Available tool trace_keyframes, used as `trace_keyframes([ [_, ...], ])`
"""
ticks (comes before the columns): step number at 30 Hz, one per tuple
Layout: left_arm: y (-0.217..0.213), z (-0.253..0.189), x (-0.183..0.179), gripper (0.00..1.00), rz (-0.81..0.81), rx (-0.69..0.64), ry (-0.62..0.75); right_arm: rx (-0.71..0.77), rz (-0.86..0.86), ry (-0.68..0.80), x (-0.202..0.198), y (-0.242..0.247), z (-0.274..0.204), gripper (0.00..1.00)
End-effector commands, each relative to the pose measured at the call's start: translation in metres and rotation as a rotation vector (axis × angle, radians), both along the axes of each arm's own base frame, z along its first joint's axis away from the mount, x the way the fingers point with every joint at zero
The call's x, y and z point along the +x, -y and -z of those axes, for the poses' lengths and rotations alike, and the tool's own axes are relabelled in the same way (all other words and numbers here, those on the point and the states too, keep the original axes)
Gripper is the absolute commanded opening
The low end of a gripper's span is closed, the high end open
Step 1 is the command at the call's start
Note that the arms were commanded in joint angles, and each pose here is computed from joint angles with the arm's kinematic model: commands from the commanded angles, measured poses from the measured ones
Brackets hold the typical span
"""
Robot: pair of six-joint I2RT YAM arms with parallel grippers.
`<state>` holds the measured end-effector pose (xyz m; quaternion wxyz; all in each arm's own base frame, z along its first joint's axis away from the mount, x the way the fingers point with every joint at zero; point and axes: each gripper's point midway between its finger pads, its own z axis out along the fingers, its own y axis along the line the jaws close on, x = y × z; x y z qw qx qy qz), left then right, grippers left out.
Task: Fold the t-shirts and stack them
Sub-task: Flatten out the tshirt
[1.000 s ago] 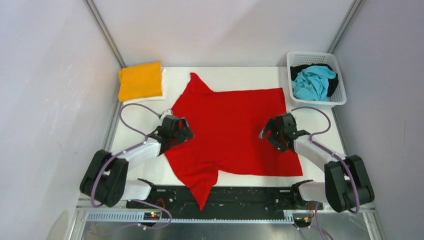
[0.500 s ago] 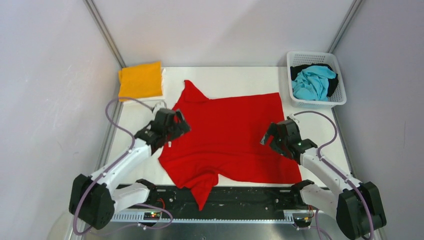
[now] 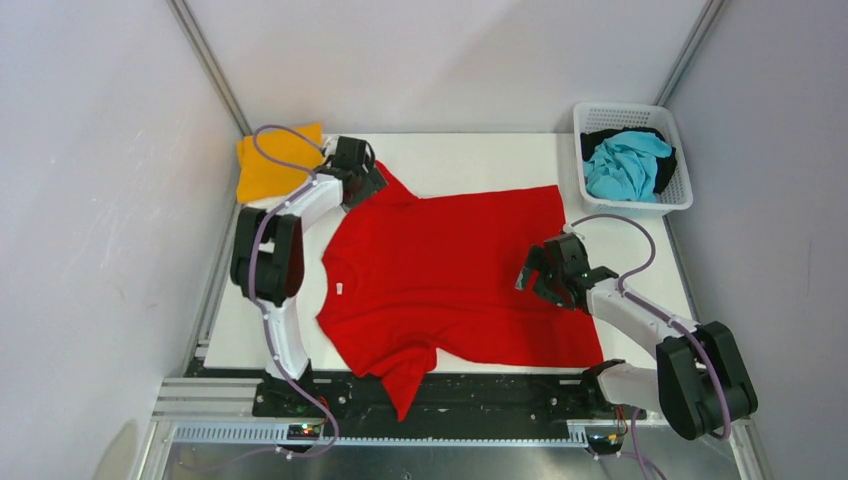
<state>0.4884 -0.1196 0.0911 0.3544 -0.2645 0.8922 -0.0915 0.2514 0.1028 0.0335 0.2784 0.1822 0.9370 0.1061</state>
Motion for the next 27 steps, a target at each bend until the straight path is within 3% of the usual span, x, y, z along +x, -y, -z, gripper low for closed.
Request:
trace_keyframes([
  [1, -0.001, 0.003, 0.025, 0.78, 0.001, -0.021, 0.001, -0.022, 0.001, 0.061, 0.02, 0.0, -0.014, 0.99],
  [11, -0.003, 0.037, 0.048, 0.52, -0.038, -0.022, -0.034, -0.044, 0.006, 0.037, 0.019, 0.004, -0.006, 0.99],
  [23, -0.001, 0.052, 0.043, 0.38, -0.041, -0.033, -0.068, -0.054, 0.024, 0.023, 0.018, 0.01, -0.003, 0.99],
  [27, 0.002, 0.052, 0.046, 0.21, -0.038, -0.047, -0.068, -0.06, 0.027, 0.02, 0.018, 0.011, -0.003, 0.99],
])
